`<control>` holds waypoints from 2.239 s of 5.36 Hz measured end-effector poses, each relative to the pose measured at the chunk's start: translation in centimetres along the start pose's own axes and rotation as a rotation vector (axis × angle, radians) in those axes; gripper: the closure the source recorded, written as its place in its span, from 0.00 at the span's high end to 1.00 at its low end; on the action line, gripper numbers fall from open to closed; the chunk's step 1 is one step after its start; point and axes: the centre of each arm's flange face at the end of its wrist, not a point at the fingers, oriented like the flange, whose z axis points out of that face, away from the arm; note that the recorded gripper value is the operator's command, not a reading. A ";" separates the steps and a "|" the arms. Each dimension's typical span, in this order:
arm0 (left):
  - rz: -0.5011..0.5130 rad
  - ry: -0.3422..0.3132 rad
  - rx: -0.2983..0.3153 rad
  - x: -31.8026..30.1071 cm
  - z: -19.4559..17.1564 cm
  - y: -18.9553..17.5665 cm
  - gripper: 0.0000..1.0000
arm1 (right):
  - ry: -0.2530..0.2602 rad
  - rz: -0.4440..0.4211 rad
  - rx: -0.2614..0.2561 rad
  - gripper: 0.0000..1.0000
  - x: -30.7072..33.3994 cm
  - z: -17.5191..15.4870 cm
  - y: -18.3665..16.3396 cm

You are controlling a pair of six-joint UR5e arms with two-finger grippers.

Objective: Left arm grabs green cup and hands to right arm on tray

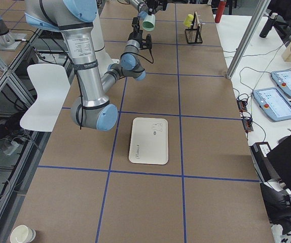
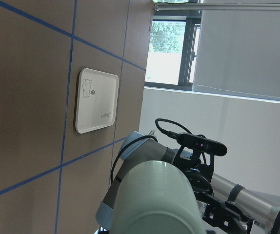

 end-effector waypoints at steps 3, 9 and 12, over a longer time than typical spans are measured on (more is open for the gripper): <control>-0.002 0.002 -0.009 0.0 0.2 0.3 0.00 | -0.001 0.004 0.048 0.98 0.1 1.1 -0.2; -0.002 0.007 -0.021 0.1 0.6 0.9 0.00 | 0.044 -0.001 0.155 0.98 -0.6 5.3 -1.4; -0.003 0.006 -0.023 0.0 0.6 0.9 0.00 | 0.099 -0.018 0.150 0.24 -0.3 6.1 -1.4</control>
